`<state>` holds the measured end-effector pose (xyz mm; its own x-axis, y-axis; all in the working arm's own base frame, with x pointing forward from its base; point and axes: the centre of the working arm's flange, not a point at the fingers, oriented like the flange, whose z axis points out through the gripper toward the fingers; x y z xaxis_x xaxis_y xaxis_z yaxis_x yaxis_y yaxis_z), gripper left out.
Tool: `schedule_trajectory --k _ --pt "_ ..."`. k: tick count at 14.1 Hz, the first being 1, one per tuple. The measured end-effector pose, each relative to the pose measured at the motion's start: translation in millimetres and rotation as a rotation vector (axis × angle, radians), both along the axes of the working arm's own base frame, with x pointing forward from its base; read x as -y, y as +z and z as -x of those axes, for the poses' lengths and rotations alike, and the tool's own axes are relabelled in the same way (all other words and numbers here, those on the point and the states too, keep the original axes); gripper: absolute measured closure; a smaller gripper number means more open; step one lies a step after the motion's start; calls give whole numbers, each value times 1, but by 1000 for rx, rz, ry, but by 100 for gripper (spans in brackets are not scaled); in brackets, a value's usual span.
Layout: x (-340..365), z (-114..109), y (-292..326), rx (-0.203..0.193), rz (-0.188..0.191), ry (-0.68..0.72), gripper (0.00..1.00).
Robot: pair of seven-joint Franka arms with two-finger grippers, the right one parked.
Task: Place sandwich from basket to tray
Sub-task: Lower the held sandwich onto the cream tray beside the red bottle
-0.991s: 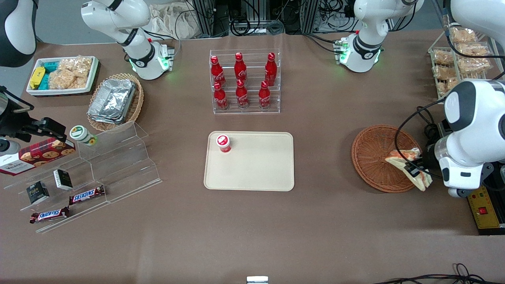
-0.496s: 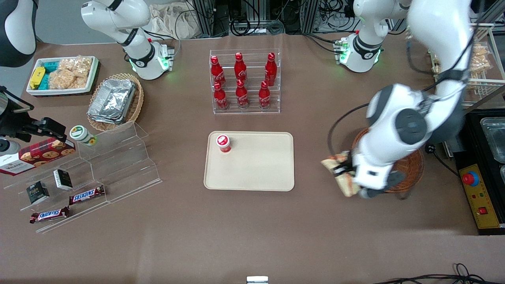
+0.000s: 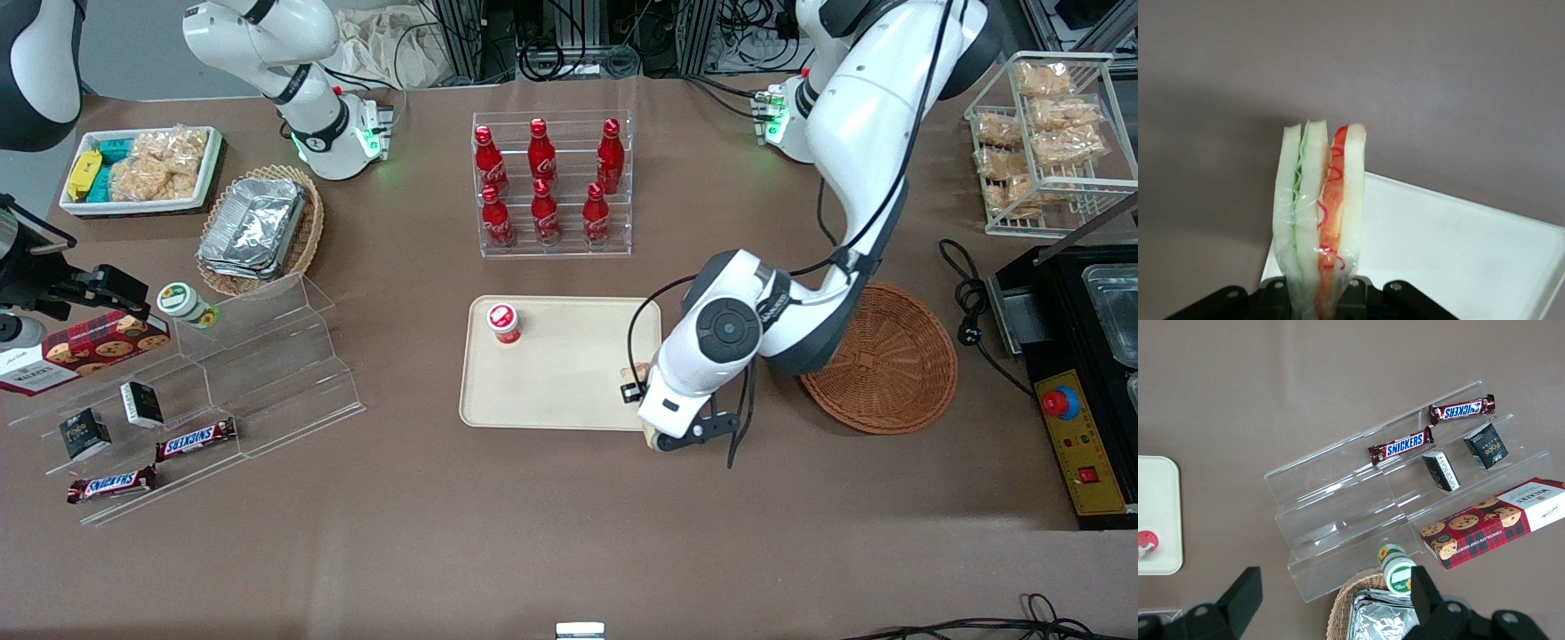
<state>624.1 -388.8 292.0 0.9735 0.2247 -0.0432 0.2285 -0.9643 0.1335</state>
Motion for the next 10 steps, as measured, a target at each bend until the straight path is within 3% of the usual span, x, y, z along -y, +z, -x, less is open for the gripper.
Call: schedule_trajectory --k 4,8,10 --pt "23 24 -29 -31 -33 -160 81" --pt "13 44 -55 -160 -111 -328 81" --pt "12 48 -61 -179 -119 -344 81"
